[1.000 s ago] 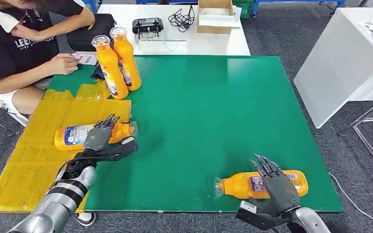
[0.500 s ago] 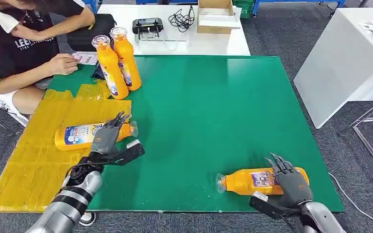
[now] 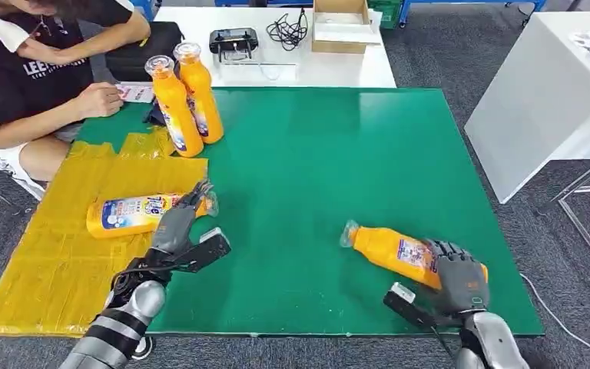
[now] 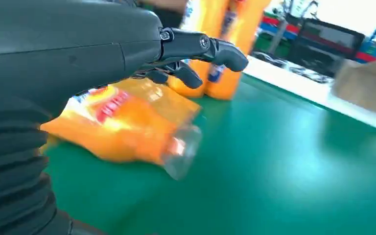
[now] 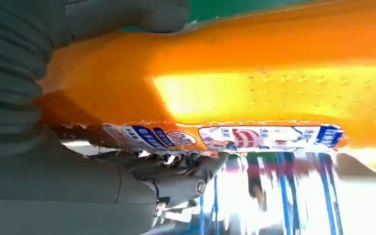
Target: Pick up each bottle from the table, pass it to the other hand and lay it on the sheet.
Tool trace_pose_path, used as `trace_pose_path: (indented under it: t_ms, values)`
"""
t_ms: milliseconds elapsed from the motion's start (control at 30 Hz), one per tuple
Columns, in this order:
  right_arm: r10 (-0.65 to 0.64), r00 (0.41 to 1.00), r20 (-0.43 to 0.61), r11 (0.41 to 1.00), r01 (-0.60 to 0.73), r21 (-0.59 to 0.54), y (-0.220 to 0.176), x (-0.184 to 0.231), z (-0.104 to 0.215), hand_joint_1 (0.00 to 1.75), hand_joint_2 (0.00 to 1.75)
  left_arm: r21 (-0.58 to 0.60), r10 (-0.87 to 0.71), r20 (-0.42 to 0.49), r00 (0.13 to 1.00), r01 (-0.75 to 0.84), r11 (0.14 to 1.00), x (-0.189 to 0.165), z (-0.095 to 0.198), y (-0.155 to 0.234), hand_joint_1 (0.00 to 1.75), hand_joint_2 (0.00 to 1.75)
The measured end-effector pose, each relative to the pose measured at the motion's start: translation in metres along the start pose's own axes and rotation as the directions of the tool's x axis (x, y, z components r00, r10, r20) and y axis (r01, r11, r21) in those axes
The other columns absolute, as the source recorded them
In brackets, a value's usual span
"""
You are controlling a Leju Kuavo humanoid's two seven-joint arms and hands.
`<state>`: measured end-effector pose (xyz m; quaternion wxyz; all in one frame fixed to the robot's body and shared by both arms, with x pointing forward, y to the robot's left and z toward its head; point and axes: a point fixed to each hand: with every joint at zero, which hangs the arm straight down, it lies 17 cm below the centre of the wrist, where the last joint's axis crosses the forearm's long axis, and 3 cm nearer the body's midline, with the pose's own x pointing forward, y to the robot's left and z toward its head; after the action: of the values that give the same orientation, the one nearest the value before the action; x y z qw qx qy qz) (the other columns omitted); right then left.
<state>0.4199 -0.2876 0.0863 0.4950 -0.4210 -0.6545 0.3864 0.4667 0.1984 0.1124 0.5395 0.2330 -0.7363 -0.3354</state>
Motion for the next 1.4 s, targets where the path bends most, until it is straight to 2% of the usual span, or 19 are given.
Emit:
trace_pose_path:
  t_ms: [100, 200, 333, 567, 800, 900, 1067, 1100, 1133, 1400]
  values:
    - [-0.133, 0.989, 0.065, 0.959, 0.145, -0.242, -0.055, 0.032, -0.007, 1.75, 1.75, -0.041, 0.170, 0.050, 0.984, -0.168, 0.985, 0.023, 0.004, -0.008, 0.00, 1.75]
    - [-0.251, 0.957, 0.149, 0.859, 0.291, -0.422, -0.104, 0.056, -0.004, 1.75, 1.75, -0.101, 0.349, 0.092, 0.933, -0.340, 0.935, 0.050, 0.007, -0.018, 0.00, 1.75]
    - [-0.352, 0.912, 0.209, 0.767, 0.410, -0.494, -0.132, 0.076, -0.002, 1.68, 1.75, -0.149, 0.476, 0.121, 0.871, -0.458, 0.876, 0.077, 0.009, -0.024, 0.00, 1.75]
    - [-0.505, 0.817, 0.277, 0.704, 0.576, -0.415, -0.121, 0.111, -0.013, 1.68, 1.75, -0.233, 0.651, 0.157, 0.743, -0.613, 0.755, 0.119, 0.013, -0.030, 0.00, 1.75]
    - [-0.628, 0.694, 0.352, 0.635, 0.718, -0.283, -0.097, 0.162, -0.024, 1.69, 1.75, -0.287, 0.778, 0.222, 0.587, -0.724, 0.628, 0.158, 0.018, -0.014, 0.00, 1.75]
    - [-0.663, 0.653, 0.367, 0.613, 0.754, -0.234, -0.087, 0.181, -0.026, 1.71, 1.75, -0.298, 0.801, 0.242, 0.548, -0.743, 0.599, 0.169, 0.021, -0.008, 0.00, 1.75]
    - [-0.672, 0.618, 0.408, 0.619, 0.771, -0.149, -0.069, 0.221, -0.026, 1.75, 1.75, -0.327, 0.853, 0.247, 0.459, -0.789, 0.519, 0.182, 0.024, -0.001, 0.00, 1.75]
    - [-0.674, 0.613, 0.412, 0.621, 0.772, -0.134, -0.066, 0.228, -0.026, 1.69, 1.75, -0.331, 0.860, 0.246, 0.447, -0.795, 0.508, 0.183, 0.024, 0.000, 0.00, 1.75]
    - [-0.676, 0.608, 0.416, 0.623, 0.773, -0.116, -0.061, 0.236, -0.026, 1.71, 1.75, -0.337, 0.868, 0.245, 0.433, -0.801, 0.495, 0.184, 0.025, 0.001, 0.00, 1.75]
    - [-0.696, 0.568, 0.440, 0.627, 0.779, -0.014, -0.041, 0.280, -0.026, 1.75, 1.75, -0.372, 0.892, 0.237, 0.385, -0.812, 0.450, 0.196, 0.027, -0.002, 0.00, 1.75]
